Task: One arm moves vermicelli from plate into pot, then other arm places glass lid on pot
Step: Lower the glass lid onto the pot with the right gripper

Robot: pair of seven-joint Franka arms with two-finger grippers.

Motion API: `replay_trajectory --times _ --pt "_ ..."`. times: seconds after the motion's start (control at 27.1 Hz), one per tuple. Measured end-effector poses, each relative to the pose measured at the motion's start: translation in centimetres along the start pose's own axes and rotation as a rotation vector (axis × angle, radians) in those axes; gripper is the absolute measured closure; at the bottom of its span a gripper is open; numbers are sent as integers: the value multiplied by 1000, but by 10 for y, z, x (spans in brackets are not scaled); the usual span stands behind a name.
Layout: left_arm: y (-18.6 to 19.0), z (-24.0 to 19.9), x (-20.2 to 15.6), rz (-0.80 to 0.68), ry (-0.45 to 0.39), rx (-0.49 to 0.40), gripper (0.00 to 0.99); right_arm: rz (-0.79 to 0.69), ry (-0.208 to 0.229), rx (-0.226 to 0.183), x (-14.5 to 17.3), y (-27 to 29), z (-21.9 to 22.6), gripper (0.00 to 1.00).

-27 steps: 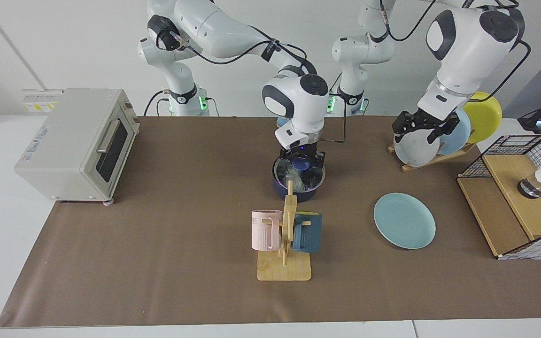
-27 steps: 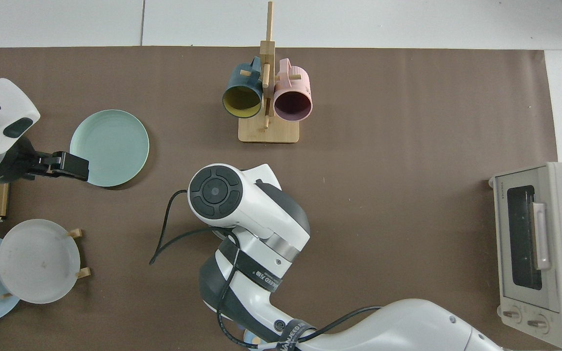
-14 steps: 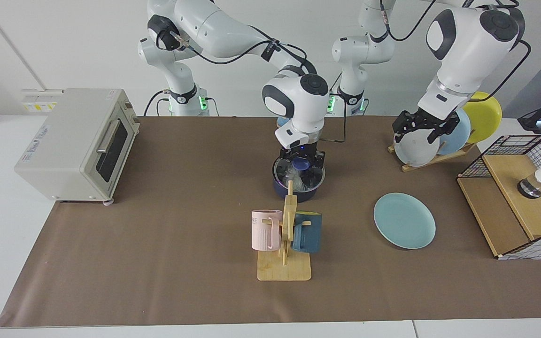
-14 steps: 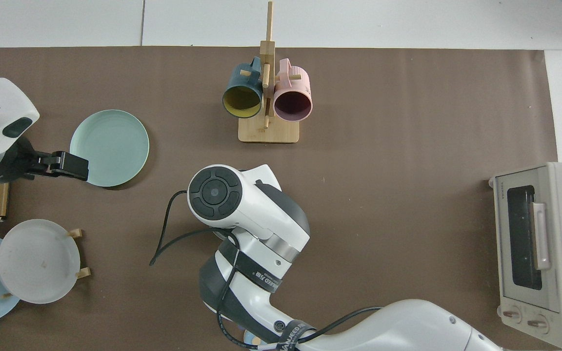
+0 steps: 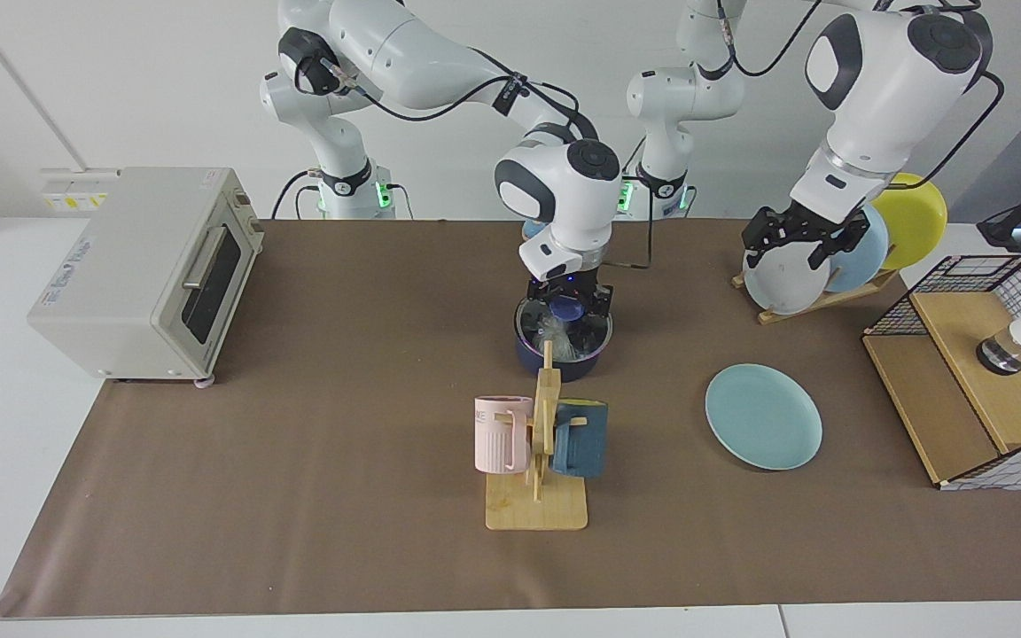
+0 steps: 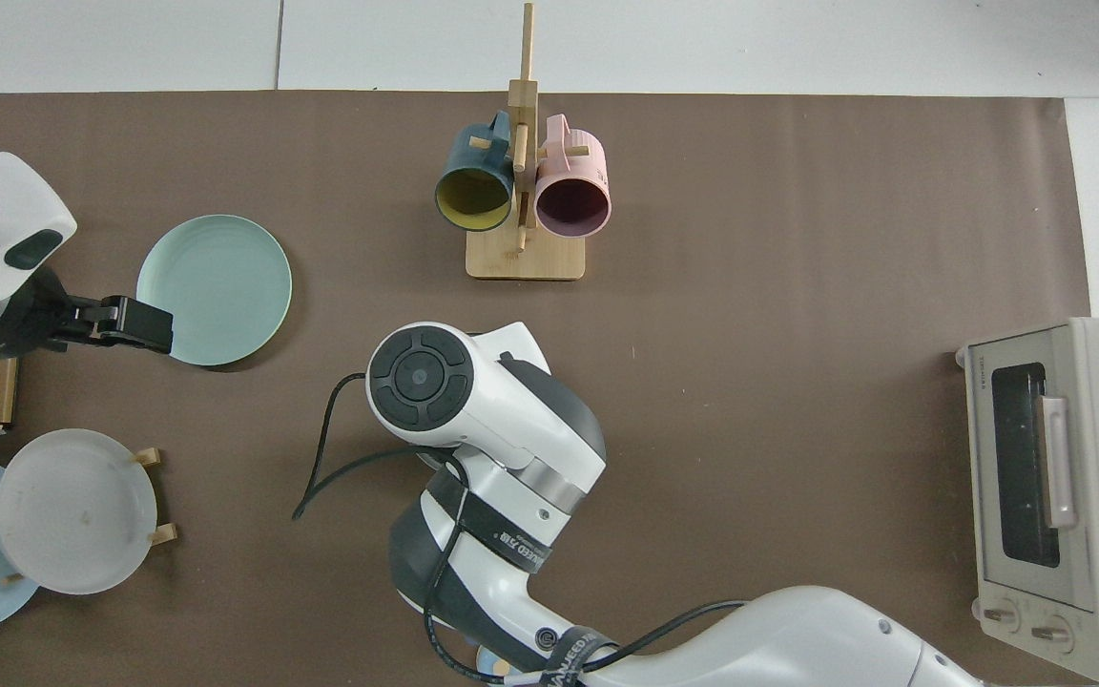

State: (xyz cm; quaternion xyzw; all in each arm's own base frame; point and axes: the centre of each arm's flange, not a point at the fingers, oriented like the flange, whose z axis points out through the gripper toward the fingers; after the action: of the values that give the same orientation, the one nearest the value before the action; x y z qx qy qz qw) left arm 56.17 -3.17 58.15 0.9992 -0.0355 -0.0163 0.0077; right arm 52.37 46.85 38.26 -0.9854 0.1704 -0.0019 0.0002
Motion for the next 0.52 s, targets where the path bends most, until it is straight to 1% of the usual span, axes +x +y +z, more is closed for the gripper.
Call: replay_trajectory --times 0.18,0.33,0.52 --pt "-1 -2 -1 -1 4 0 0 4 -7 -1 0 0 0 564" --pt "-1 -2 -1 -1 4 0 0 6 -17 -22 -2 3 5 564" --pt "-1 -2 -1 -1 4 0 0 12 -25 -20 -1 4 5 564"
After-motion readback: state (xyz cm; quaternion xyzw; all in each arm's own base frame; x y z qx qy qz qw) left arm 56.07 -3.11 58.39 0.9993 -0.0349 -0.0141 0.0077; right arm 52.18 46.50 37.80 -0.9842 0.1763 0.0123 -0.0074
